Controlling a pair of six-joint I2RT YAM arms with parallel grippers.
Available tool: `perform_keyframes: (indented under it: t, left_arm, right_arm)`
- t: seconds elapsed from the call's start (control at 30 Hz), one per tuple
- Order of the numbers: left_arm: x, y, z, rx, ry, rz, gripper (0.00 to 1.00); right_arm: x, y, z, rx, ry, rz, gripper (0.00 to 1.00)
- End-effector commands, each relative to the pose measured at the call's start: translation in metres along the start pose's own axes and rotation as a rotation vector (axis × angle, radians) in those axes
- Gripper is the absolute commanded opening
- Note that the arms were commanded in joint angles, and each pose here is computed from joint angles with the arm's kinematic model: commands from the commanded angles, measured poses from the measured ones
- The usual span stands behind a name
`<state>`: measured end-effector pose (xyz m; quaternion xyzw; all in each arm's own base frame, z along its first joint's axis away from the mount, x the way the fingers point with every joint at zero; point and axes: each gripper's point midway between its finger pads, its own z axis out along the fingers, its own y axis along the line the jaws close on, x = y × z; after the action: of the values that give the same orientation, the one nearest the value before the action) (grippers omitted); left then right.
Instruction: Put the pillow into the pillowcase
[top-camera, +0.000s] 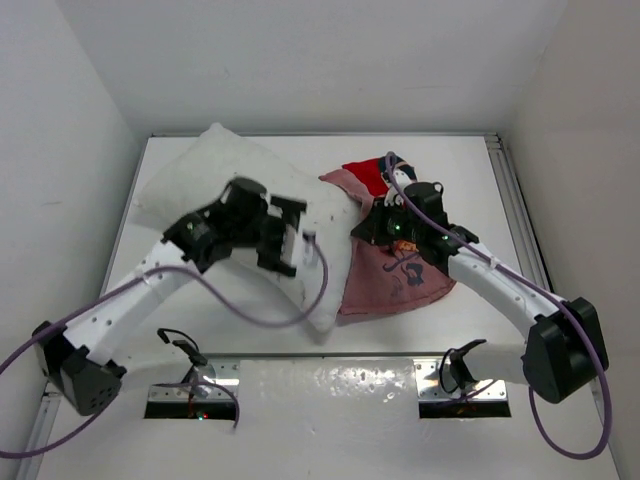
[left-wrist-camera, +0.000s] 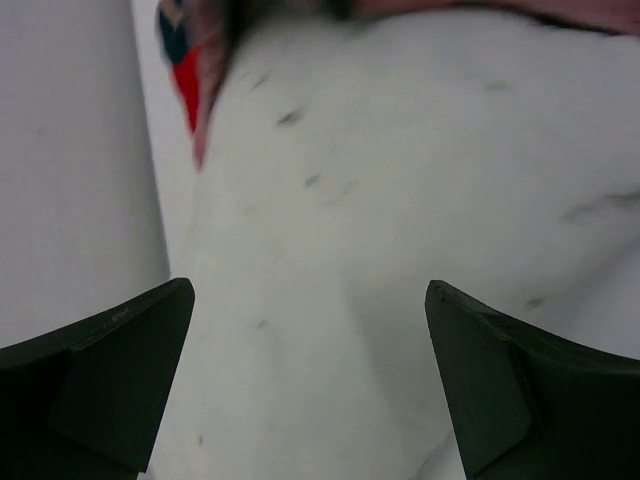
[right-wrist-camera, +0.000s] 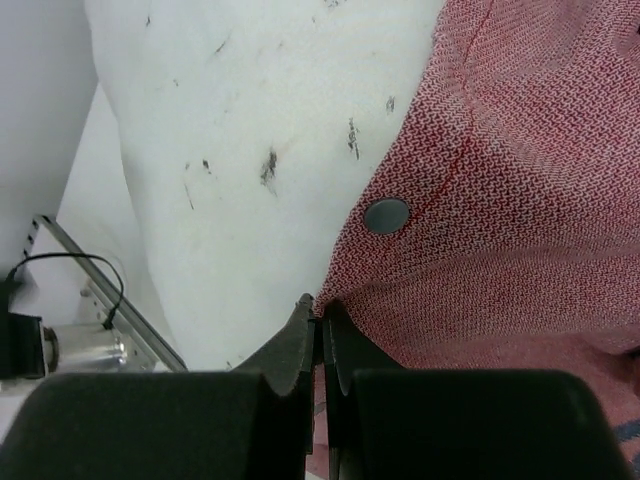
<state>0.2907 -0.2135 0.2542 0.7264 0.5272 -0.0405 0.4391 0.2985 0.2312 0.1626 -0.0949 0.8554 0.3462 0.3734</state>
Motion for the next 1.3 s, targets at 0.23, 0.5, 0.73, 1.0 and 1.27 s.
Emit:
perform_keyframes:
  t: [0.23,0.5,0.73,1.0,1.27]
  left_arm:
    - [0.018,-0.114,0.087,0.049,0.001,0.453,1.0]
    - [-0.001,-0.069,0.114,-0.253,-0.017,0.271,0.05]
    - [0.014,0.027,0.088,-0.462,0.096,-0.201,0.0]
    - [-0.052,0.037,0.097,-0.378,-0.088,-0.387,0.0]
    - [-0.068,-0.039,0.132,-0.054,-0.195,-0.514,0.01]
  right_arm:
    - [-0.011,0.008,-0.001,-0.019,-0.123,0.082,0.0]
    - [0.015,0.007,-0.009,0.013,-0.065,0.062,0.0]
    - [0.027,0.022,-0.039,0.009,0.045,-0.152,0.0]
    - [-0.033,0.111,-0.043,-0.273,-0.125,-0.113,0.0]
    - [-0.082,0.095,-0.058,-0.314,-0.396,0.265,0.0]
